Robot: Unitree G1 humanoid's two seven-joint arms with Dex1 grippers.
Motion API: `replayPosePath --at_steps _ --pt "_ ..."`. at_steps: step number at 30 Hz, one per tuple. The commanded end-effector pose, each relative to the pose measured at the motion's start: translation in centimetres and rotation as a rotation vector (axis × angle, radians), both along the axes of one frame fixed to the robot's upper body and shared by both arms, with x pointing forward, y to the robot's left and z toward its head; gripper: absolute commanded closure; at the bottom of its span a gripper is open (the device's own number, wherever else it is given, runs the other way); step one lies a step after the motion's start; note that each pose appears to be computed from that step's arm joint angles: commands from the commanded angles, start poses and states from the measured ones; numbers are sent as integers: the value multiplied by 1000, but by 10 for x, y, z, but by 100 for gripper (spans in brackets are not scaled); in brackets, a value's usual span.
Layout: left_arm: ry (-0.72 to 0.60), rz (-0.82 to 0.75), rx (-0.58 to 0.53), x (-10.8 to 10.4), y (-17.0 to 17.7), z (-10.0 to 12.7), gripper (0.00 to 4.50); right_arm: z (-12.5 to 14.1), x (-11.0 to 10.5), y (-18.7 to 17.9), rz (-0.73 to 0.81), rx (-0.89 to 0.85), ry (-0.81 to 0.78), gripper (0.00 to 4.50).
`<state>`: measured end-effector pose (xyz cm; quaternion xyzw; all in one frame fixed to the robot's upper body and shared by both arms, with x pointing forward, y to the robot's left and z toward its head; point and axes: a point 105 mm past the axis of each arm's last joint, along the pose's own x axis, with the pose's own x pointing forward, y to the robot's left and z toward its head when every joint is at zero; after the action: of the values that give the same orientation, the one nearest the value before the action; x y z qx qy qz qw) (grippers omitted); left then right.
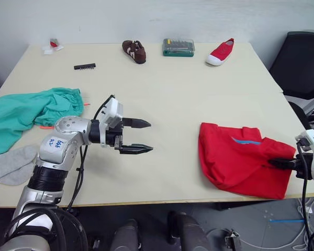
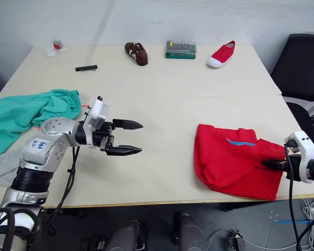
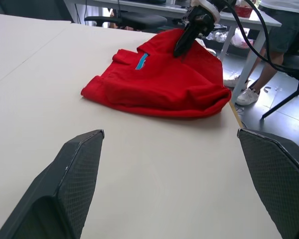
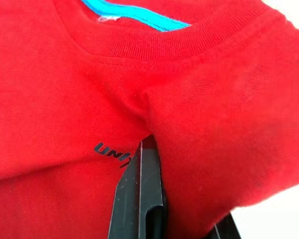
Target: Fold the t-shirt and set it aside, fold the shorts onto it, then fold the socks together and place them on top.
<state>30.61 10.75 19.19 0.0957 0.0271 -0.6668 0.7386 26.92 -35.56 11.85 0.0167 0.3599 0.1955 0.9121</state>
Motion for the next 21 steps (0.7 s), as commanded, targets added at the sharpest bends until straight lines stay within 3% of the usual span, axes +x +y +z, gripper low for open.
replayPosePath --at_steps 1,8,12,21 --pt "-37 2 -10 -4 2 8 0 11 -4 -33 -32 -89 -23 446" --pt "-38 8 -13 -3 2 10 0 25 2 -57 -47 -158 -83 446" --pt "-30 -5 -16 -7 -1 10 0 47 30 -45 -25 -152 -282 446" --pt "-31 1 -19 -7 -3 12 0 27 24 -54 7 -274 -206 446"
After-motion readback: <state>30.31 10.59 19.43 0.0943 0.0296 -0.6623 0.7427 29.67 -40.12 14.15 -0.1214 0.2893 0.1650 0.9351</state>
